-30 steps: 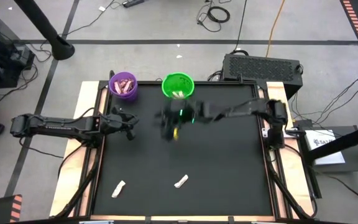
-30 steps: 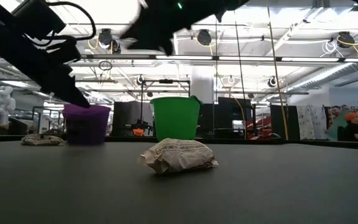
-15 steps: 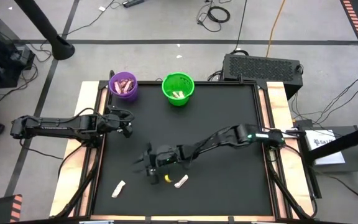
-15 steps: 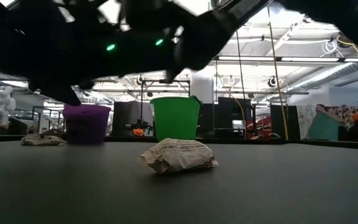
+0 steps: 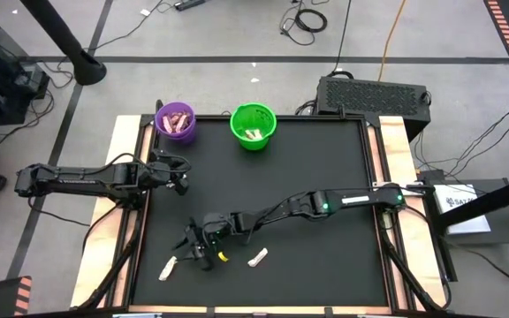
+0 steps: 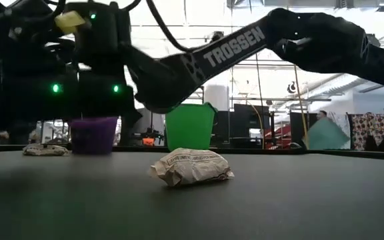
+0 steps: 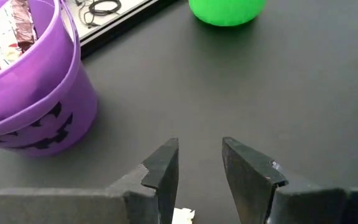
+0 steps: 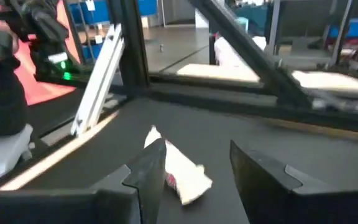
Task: Sort candy by brand, put in halloween buckets
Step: Put the white chocolate bar into the green bucket
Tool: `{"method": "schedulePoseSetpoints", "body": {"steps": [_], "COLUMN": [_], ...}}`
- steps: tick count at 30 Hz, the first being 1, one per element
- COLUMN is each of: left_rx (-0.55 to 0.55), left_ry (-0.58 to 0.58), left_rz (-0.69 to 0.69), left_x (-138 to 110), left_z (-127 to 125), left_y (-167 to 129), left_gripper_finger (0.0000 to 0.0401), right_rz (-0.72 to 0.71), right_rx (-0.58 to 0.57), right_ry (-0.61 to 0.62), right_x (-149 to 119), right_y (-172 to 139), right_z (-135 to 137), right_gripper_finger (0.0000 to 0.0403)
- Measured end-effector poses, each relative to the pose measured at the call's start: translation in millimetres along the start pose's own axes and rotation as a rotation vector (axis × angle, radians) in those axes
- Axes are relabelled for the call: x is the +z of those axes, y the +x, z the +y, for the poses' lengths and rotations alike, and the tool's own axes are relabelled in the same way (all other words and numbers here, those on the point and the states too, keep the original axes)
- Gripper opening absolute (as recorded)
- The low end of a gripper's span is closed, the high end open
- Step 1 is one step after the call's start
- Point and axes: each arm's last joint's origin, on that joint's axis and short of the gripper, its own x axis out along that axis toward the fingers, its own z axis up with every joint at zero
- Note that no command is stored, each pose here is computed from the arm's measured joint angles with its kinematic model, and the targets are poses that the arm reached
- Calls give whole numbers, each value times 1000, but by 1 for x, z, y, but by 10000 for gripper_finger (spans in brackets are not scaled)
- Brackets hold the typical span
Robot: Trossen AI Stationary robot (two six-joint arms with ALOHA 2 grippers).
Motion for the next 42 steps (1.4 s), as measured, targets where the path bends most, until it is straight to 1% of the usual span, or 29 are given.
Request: {"method": "schedulePoseSetpoints", "body": {"steps": [5,8,11,16,20,24,28,37,42], "left_rx": [-5,-13,-18,-21,-21,-21,-23,-26,-40], "left_ry": [-5,-8,-16,-4,-2,-1,-3,-7,-27], "left_rz": [-11,-29,-41,-49,-47,-45,-45,-50,-83], "left_x": [1,3,5,6,6,6,6,6,10], "left_z": [-1,-2,-3,-4,-4,-4,-4,-4,-6], "left_y": [0,1,1,2,2,2,2,2,2], "left_gripper_finger": [132,132,132,132,132,132,132,132,132], "right_rz": [43,44,60,81,107,108,106,103,76], "right_rx": [-8,-49,-67,-54,-34,-61,-100,-104,-128], "right_ry": [27,35,51,48,2,-11,-14,4,-7], "right_x": [-18,-22,-25,-27,-30,-30,-30,-30,-28], "right_y": [0,0,1,2,6,8,8,8,9], "right_z": [-2,-3,-2,3,15,22,22,22,22], "right_gripper_finger": [171,171,171,171,171,171,171,171,171]}}
